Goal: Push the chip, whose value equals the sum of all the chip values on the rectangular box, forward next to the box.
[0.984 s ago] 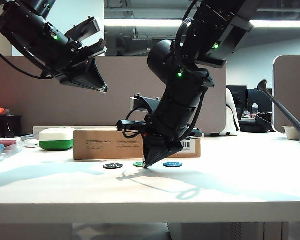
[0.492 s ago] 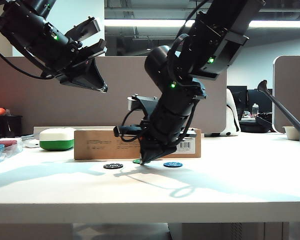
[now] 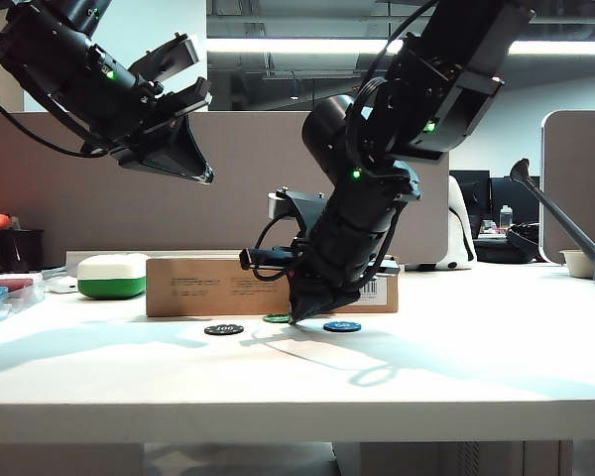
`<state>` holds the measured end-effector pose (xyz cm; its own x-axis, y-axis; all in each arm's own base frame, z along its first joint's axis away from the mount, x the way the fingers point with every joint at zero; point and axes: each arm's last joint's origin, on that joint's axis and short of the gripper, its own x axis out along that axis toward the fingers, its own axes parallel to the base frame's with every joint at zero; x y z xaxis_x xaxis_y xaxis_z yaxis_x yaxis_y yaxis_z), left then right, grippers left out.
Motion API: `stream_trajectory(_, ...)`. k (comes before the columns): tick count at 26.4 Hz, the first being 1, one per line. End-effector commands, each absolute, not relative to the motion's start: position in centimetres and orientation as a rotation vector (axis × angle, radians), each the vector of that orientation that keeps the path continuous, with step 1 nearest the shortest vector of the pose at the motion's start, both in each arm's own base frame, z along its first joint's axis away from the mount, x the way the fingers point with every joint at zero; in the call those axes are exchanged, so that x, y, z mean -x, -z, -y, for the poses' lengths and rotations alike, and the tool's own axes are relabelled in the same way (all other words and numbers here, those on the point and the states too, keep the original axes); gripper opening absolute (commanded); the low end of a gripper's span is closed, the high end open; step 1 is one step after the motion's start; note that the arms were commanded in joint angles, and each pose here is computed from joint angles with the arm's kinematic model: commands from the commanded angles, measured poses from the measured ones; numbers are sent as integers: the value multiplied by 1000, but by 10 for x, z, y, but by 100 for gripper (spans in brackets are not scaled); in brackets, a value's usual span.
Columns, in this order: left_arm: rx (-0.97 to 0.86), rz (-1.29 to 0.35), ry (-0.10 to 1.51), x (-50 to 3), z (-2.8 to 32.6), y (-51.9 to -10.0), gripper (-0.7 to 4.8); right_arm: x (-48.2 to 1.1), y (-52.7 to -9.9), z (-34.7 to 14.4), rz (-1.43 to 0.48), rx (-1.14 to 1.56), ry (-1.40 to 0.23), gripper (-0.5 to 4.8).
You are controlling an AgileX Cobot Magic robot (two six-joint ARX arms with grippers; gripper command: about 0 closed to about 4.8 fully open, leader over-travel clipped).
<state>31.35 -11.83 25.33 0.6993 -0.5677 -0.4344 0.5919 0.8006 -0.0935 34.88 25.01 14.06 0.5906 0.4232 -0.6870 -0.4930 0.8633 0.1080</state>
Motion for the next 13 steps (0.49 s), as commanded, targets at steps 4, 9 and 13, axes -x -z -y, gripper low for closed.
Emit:
stream_trajectory(4, -53, -445, 654, -314, 119, -257, -5, -342, -116, -245, -911, 132, -507, -6)
stream_trajectory(9, -53, -445, 654, -314, 119, -257, -5, -344, -118, -246, -885, 123, -512, -6)
stream_trajectory(13, -53, -445, 654, -314, 119, -257, -5, -345, -119, -246, -871, 118, -515, -6)
